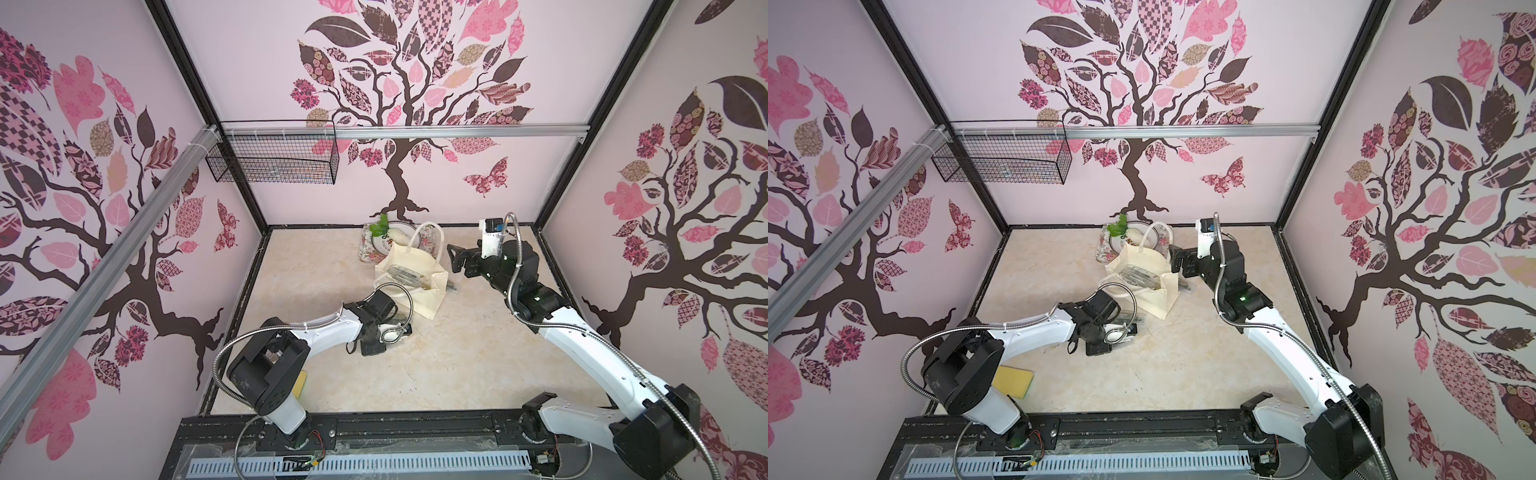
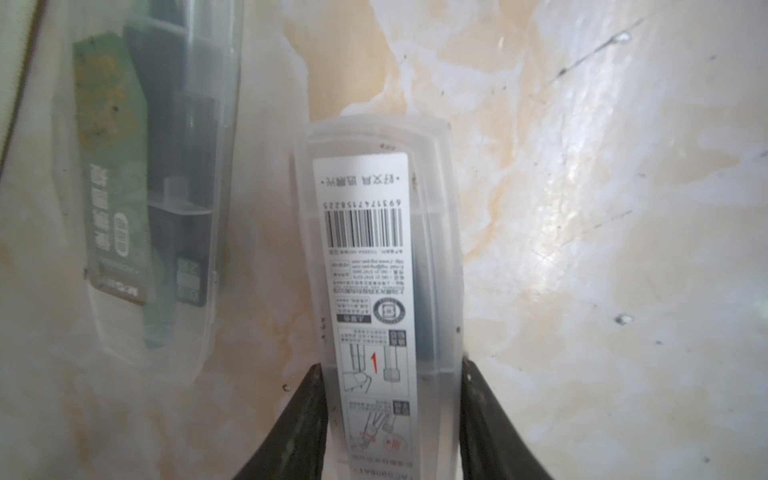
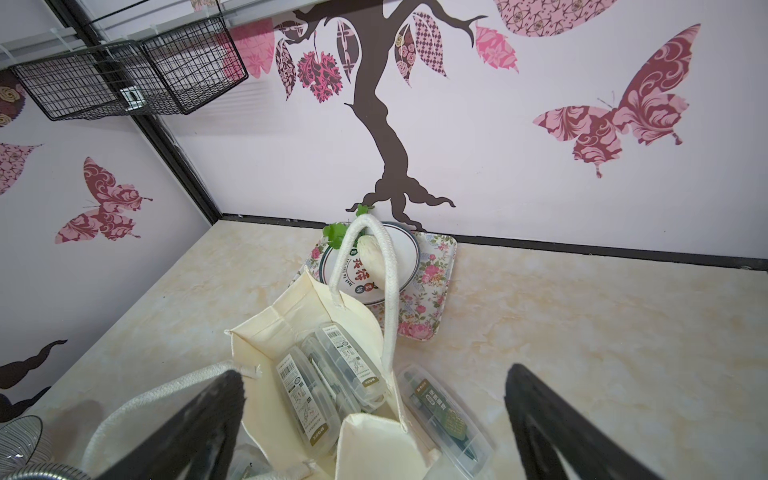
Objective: Put the compass set into the canvas bag
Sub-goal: Pick up the compass set at the center of the board, then place the compass set in the canvas bag.
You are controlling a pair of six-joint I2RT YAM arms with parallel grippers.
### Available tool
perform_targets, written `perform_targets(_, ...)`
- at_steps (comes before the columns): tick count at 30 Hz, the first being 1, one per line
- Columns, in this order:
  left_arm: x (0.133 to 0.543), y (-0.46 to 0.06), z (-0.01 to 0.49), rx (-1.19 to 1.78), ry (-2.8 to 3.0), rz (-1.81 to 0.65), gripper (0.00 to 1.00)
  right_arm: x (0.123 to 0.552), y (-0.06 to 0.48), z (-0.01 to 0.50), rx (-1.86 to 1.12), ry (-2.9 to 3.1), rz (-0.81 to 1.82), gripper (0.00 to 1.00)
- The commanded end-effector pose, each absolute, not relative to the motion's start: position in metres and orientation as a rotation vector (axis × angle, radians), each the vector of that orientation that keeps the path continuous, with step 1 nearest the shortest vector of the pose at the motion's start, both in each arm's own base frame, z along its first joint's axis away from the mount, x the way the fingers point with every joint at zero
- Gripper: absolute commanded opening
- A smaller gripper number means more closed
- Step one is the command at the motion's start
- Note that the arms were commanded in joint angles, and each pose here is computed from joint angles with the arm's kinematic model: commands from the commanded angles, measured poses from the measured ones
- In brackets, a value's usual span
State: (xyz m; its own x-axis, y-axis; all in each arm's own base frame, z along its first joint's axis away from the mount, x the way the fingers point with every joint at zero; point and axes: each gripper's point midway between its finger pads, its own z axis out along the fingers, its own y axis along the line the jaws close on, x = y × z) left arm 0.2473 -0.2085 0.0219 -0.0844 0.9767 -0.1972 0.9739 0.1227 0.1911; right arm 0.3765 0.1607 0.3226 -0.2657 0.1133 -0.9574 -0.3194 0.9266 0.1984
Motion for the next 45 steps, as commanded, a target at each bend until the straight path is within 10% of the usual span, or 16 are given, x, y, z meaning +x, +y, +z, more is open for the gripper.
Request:
perform_targets(1, 0.257, -0.212, 0.035, 1.854, 2.068, 0.063, 0.34, 0.382, 0.155, 0.321, -0.131, 1.788, 0.381, 1.00)
perform_targets(25, 0.313, -0.261, 0.263, 1.812, 1.313, 0.296, 0.37, 0.408, 0.068, 0.244, 0.226, 1.914, 0.376, 1.00)
perform_targets(45, 0.427, -0.276, 0.160, 2.011, 1.498, 0.128, 0.38, 0.408, 0.060, 0.193, 0.250, 2.050, 0.290, 1.00)
